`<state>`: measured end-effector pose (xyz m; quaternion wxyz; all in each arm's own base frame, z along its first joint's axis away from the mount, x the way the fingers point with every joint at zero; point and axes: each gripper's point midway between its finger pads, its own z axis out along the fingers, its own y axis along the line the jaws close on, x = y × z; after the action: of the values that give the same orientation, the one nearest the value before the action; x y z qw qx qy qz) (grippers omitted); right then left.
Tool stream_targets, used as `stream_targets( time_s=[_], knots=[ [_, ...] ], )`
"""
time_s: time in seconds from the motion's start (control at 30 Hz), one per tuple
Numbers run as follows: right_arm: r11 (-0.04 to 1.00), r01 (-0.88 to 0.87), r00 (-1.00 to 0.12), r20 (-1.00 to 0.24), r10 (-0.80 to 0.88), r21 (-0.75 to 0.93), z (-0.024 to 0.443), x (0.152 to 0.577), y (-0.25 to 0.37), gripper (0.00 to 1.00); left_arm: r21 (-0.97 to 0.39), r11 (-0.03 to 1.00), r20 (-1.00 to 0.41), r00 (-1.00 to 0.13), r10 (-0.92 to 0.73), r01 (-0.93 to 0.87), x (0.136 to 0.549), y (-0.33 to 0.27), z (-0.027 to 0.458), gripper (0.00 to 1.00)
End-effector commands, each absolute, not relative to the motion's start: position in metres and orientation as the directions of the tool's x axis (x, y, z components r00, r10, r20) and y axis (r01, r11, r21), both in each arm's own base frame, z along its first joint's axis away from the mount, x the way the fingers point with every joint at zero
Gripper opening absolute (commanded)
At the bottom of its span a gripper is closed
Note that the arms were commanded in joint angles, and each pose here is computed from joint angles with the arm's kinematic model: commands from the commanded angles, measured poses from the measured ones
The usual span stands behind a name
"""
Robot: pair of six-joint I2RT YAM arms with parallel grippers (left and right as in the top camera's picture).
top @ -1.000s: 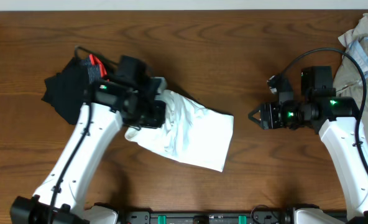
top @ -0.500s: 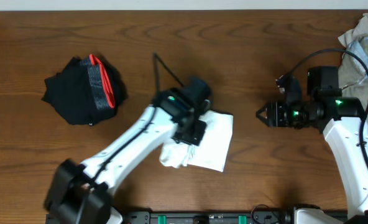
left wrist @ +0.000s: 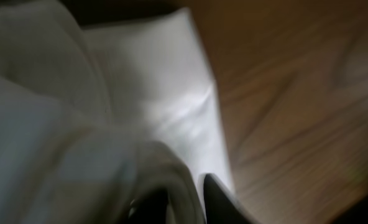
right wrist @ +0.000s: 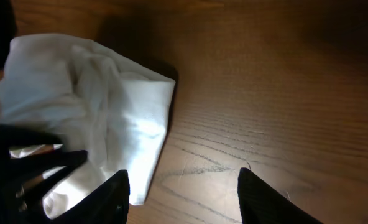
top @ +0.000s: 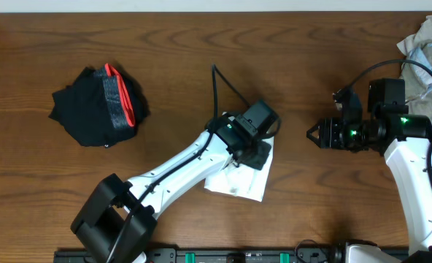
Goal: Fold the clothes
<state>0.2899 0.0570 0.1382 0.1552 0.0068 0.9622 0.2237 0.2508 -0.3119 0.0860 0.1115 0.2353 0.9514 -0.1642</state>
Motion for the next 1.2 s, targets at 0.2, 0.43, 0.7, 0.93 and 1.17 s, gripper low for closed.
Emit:
stream_targets(
  time_s=[0.2, 0.43, 0.7, 0.93, 1.17],
  knots=[
    [0.899, -0.042, -0.949, -0.299, 0.101, 0.437, 0.144, 0.291, 0.054, 0.55, -0.287, 0.830, -0.299, -0.868, 0.397, 0.478, 0.240, -0.331, 0.087, 0.66],
    [0.898, -0.034, -0.955, -0.280, 0.101, 0.438, 0.142, 0.286, 0.055, 0.56, -0.263, 0.855, -0.275, -0.885, 0.377, 0.446, 0.242, -0.311, 0.117, 0.60],
    [0.906, -0.025, -0.956, -0.274, 0.102, 0.423, 0.140, 0.285, 0.052, 0.56, -0.113, 0.942, -0.374, -0.892, 0.255, 0.317, 0.277, -0.244, 0.167, 0.37],
    [0.906, -0.023, -0.957, -0.270, 0.102, 0.423, 0.140, 0.284, 0.052, 0.56, -0.082, 0.957, -0.254, -0.934, 0.251, 0.279, 0.282, -0.236, 0.102, 0.06],
    [0.905, -0.019, -0.960, -0.261, 0.102, 0.425, 0.140, 0.282, 0.052, 0.55, -0.399, 0.825, -0.262, -0.912, 0.315, 0.399, 0.274, -0.329, 0.084, 0.06]
  ],
)
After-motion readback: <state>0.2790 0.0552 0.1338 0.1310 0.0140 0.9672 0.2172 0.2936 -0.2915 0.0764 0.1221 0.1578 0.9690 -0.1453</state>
